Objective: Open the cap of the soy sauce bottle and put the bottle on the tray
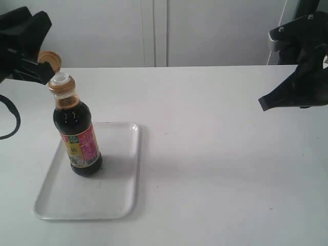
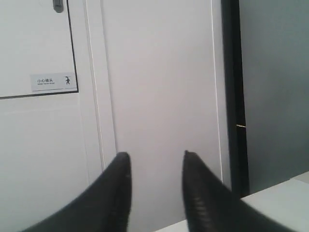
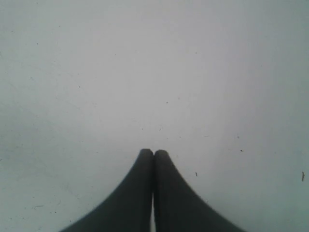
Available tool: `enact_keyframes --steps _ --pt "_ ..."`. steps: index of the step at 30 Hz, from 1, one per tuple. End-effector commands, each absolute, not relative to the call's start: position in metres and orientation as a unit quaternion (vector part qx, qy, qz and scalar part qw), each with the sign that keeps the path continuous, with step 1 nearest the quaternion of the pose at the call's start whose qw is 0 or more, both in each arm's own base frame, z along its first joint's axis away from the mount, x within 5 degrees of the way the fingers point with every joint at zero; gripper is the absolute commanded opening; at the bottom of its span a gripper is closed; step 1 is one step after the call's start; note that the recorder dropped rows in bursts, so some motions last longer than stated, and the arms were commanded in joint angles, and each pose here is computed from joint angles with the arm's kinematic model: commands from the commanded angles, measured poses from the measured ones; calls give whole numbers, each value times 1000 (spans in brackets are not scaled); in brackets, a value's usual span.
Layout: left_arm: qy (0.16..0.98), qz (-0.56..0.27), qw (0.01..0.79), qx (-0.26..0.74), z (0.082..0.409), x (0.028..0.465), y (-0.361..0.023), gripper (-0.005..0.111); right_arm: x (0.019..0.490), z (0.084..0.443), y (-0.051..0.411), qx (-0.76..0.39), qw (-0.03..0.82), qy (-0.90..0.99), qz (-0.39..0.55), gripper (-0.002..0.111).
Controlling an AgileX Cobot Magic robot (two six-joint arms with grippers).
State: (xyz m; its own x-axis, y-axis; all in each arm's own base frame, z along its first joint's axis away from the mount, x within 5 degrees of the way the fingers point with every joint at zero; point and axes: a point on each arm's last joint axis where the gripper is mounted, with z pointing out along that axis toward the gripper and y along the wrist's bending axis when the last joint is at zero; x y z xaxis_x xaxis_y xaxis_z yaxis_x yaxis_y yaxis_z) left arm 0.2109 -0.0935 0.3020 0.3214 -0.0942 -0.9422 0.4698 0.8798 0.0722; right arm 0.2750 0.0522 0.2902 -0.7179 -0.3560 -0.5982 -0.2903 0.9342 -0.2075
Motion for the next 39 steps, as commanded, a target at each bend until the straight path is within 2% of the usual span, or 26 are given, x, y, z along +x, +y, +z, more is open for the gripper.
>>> enact_keyframes --steps 1,2,11,20,27,34,39 --pt "575 -141 785 181 309 212 -92 6 276 290 51 -170 336 925 -48 0" --pt "583 -133 780 187 309 213 -91 0 276 290 51 -170 336 925 -48 0" --pt "708 -85 673 199 318 224 -88 0 277 291 51 -171 345 922 -47 0" --pt "767 -57 607 198 346 213 -79 0 278 292 51 -183 347 918 -53 0" --pt "810 -34 552 197 362 194 -68 0 275 303 46 -186 304 931 -81 0" --pt "866 11 454 209 352 185 -58 0 266 301 34 -182 238 947 -116 0" --pt "885 21 416 206 350 172 -52 0 263 299 20 -145 210 961 -109 0"
